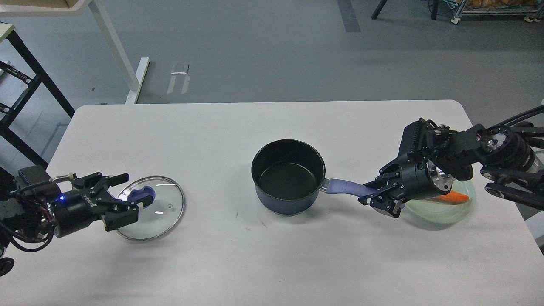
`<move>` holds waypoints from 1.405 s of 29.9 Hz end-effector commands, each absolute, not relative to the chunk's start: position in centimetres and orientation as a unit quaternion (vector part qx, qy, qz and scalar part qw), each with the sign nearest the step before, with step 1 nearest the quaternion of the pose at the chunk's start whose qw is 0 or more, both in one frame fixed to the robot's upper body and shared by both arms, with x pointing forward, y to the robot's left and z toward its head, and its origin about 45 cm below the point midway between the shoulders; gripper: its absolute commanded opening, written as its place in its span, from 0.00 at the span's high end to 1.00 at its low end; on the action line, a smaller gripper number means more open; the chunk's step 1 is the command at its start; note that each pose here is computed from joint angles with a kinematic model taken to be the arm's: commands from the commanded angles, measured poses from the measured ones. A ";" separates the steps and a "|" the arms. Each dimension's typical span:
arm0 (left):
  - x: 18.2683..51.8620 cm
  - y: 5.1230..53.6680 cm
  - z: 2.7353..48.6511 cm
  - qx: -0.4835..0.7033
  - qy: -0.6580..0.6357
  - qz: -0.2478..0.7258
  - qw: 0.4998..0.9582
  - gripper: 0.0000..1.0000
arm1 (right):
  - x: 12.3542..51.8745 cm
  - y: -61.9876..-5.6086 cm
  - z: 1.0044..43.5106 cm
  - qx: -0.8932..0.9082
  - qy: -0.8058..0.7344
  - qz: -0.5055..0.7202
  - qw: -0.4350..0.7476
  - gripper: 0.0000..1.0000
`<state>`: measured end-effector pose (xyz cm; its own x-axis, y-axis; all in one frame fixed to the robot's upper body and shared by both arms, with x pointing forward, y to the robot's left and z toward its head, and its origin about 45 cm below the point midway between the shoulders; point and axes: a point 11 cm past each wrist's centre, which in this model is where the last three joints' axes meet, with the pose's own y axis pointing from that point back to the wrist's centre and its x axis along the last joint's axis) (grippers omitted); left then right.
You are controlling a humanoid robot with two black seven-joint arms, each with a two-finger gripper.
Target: Open pot lid
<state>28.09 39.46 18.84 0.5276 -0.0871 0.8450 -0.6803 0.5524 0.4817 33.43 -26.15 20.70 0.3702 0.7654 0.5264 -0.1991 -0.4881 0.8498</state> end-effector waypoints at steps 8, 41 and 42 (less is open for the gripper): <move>34.9 41.2 28.5 0.238 -0.119 0.443 0.856 0.01 | 33.4 -26.2 20.7 0.687 0.205 0.522 0.462 0.57; 42.3 40.7 25.4 -0.053 0.094 0.588 0.801 0.01 | 42.1 -27.3 30.8 0.879 -0.461 0.103 0.064 0.01; 42.3 40.6 25.1 -0.057 0.099 0.587 0.801 0.01 | 42.6 -27.8 30.1 0.870 -0.484 0.080 0.045 0.01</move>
<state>42.15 40.81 25.78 0.2831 0.9387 -0.1968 -0.9552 0.2945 0.0306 41.47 -26.62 31.71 0.6015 -0.7272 0.3309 -0.7797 -0.6246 0.0446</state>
